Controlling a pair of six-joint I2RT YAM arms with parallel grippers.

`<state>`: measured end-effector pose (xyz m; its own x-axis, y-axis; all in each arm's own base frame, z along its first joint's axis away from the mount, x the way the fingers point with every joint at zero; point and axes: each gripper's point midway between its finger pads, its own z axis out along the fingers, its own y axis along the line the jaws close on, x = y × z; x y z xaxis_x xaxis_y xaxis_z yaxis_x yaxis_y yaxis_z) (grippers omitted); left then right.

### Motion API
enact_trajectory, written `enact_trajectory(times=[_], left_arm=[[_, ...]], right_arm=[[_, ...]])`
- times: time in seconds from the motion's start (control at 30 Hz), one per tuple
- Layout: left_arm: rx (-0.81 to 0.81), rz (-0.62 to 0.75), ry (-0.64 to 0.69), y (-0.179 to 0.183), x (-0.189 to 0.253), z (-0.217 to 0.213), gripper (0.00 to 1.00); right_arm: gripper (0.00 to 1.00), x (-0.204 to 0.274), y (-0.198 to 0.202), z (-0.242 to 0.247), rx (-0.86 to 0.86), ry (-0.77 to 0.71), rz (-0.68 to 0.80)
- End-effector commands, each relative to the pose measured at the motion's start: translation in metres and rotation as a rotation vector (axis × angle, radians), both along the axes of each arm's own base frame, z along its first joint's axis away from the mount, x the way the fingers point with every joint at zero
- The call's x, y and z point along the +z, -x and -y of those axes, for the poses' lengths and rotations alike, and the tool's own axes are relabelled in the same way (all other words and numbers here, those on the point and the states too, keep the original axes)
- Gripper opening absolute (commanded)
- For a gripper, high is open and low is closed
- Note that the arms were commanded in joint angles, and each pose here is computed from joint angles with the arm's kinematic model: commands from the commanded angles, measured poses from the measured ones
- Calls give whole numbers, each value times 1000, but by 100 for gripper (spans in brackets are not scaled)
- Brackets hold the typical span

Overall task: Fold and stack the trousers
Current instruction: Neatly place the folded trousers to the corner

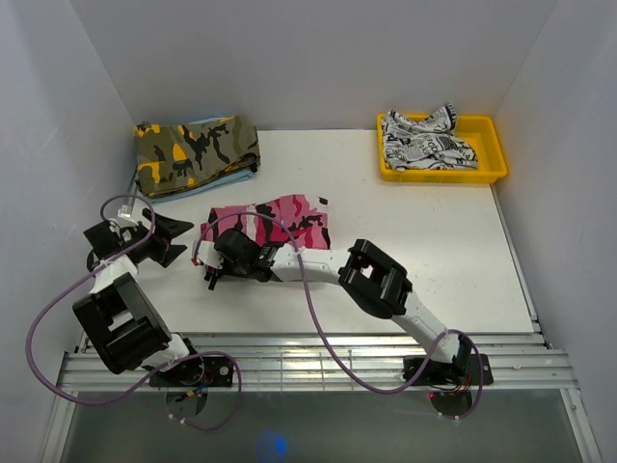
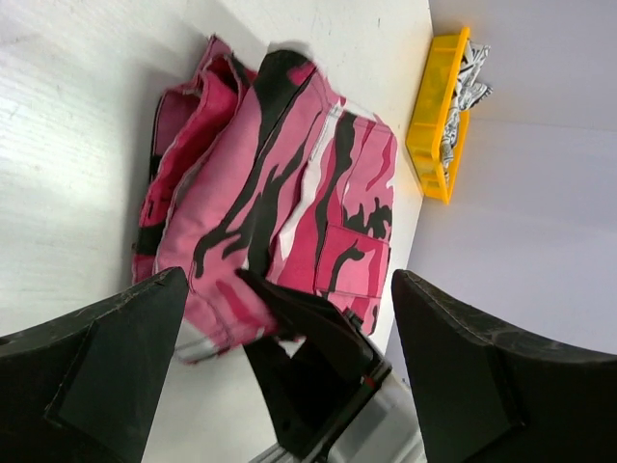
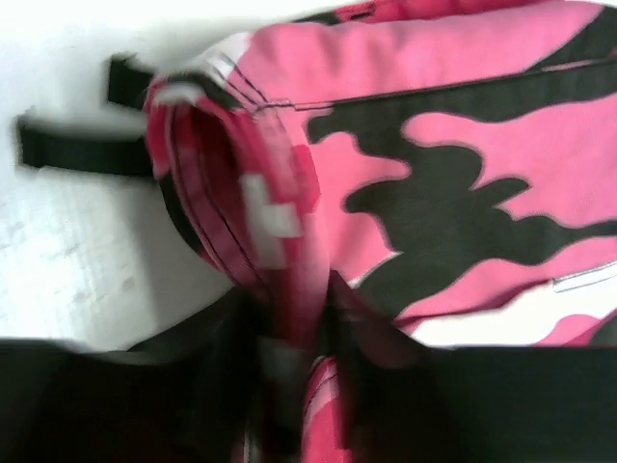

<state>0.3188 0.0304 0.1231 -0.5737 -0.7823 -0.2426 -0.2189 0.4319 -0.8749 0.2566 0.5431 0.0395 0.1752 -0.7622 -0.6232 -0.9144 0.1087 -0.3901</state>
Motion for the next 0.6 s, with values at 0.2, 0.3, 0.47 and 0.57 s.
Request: enact_trajectory(times=[0.2,0.3,0.47,0.57], left_arm=[[13,-41,-116,20,-12,-1,98],[28,-72,-108,21,-18,-2,98],[22,-45,-51,11,-20,8,98],[23,-69,-58,8,-27,10,98]], right_arm=[[8,-1,-22,12,-49,-57,-71],[8,34,-22,5,-47,-152,-121],[8,50,-7,0,8,-203,-180],[8,48,-6,0,4,-207,-189]])
